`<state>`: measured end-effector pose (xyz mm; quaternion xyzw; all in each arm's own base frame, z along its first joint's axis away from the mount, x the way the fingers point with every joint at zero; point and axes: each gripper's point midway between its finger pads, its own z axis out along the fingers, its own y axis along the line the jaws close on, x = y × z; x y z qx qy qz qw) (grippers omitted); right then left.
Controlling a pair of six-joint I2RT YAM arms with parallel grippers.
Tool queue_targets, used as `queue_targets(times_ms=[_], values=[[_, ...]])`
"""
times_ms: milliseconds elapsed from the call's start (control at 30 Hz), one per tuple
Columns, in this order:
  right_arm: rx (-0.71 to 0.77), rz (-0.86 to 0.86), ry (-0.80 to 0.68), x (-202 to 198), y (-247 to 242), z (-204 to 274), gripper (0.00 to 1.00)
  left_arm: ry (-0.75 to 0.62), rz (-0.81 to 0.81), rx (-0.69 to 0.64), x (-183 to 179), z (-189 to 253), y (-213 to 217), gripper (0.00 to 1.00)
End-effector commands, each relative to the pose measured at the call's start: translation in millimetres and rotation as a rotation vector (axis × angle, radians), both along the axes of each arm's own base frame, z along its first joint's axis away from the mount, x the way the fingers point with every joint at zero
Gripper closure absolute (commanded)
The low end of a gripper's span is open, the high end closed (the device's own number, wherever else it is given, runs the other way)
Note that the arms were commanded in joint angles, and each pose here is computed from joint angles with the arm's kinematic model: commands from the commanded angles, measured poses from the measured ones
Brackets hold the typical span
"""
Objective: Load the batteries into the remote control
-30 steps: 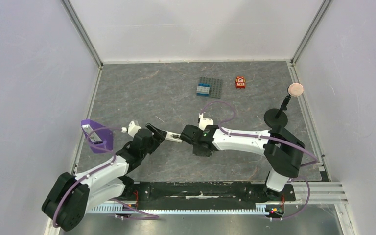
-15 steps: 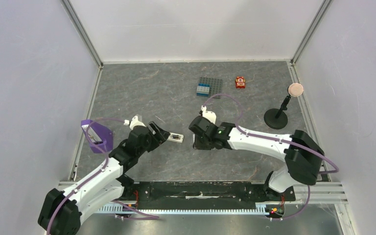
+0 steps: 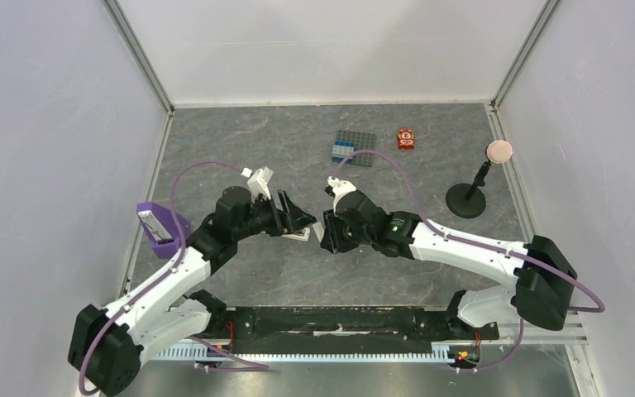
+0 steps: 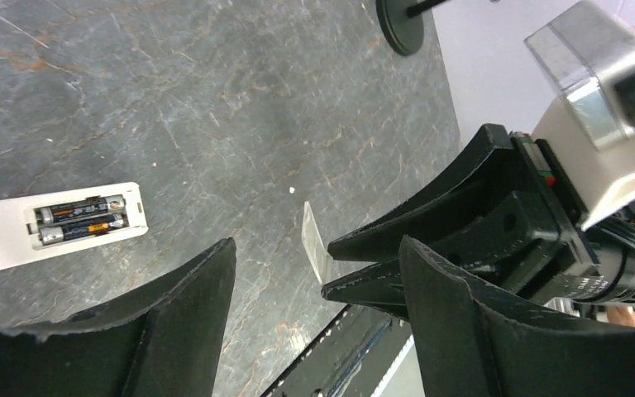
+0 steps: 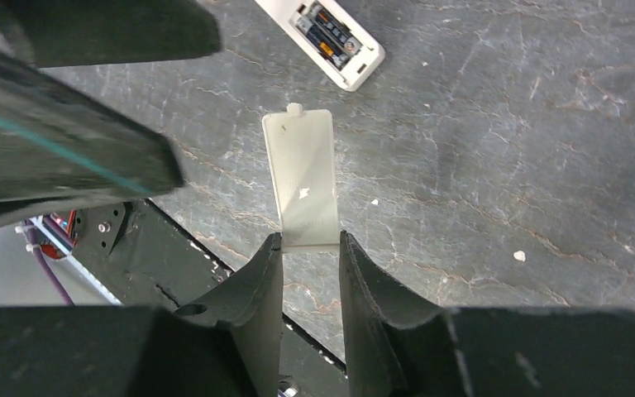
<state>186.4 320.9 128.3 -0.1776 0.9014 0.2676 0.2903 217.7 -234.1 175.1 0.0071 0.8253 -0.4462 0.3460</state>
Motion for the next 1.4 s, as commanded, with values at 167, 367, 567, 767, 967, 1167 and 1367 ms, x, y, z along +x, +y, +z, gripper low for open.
queue_targets(times_ms=[167,367,567,767,967,1167,1367], values=[[0.106,0.117,-0.054,-3.9,20.8,26.1,0.89,-0.029,-0.157,-0.058,-1.6,9.9,-26.9,0.36],[0.133,0.125,-0.056,-2.7,27.9,32.5,0.89,-0.002,-0.170,-0.058,-3.6,4.9,-28.7,0.51],[0.136,0.123,-0.064,1.5,32.3,36.3,0.89,0.029,-0.182,-0.060,-4.4,0.4,-31.4,0.72],[0.135,0.099,-0.079,7.6,33.3,39.7,0.89,0.040,-0.181,-0.052,-5.4,0.0,-30.5,0.81],[0.121,0.140,-0.119,6.9,30.4,42.2,0.74,0.108,-0.085,-0.038,3.3,-0.8,-24.7,0.98],[0.159,0.175,-0.407,16.2,5.4,93.7,0.34,0.274,0.129,-0.017,12.8,-0.7,-6.9,0.98],[0.301,0.375,-0.800,-8.1,-6.5,142.1,0.23,0.481,0.270,-0.070,6.1,11.8,0.5,0.98]])
